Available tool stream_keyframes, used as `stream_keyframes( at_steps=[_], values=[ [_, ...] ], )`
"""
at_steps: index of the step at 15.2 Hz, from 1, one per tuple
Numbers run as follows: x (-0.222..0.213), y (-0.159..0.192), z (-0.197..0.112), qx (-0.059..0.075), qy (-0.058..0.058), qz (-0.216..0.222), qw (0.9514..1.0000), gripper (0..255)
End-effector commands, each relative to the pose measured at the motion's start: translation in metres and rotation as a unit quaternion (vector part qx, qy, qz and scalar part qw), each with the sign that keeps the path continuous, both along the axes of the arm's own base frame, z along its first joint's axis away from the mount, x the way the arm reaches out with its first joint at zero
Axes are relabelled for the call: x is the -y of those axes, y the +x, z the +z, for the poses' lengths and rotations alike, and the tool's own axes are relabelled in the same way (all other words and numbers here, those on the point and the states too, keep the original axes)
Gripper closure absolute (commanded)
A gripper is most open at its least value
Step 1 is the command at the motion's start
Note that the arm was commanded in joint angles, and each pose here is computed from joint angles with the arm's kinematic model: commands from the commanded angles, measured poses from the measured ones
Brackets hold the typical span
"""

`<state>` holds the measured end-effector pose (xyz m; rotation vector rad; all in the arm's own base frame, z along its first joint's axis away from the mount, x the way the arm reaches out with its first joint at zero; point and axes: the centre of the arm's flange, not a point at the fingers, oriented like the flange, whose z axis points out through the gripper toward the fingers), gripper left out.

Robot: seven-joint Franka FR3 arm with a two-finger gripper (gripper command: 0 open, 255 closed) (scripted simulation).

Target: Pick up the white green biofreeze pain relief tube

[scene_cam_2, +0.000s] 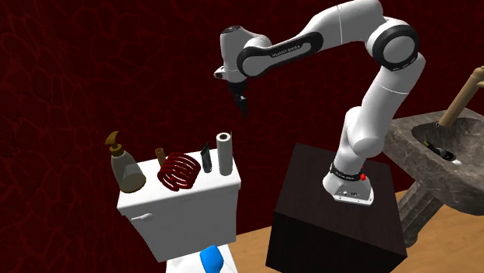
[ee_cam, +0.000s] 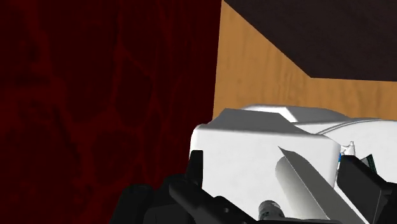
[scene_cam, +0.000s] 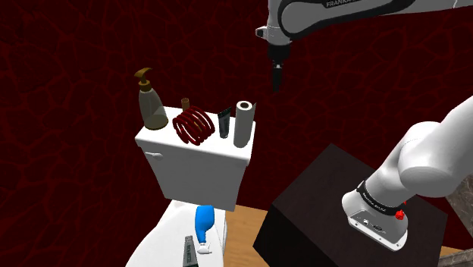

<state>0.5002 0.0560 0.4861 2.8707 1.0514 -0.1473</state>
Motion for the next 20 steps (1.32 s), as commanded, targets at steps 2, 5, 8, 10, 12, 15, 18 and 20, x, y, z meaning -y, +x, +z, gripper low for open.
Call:
stream_keyframes(
  at_steps=[2,5,8,10,12,15,18,20],
  values=[
    [-0.019,0.028,-0.019,-0.005,0.007,0.055,0.9985,0],
    [-0.043,0.054,-0.037,-0.011,0.014,0.108,0.9940,0],
    [-0.069,0.076,-0.055,-0.016,0.021,0.161,0.9866,0],
    [-0.088,0.089,-0.066,-0.019,0.025,0.197,0.9800,0],
    [-0.108,0.101,-0.078,-0.023,0.030,0.231,0.9721,0],
    [-0.117,0.106,-0.094,-0.024,0.031,0.246,0.9683,0],
    [-0.117,0.106,-0.109,-0.024,0.031,0.246,0.9683,0],
    [-0.117,0.106,-0.120,-0.024,0.031,0.246,0.9683,0]
  ],
)
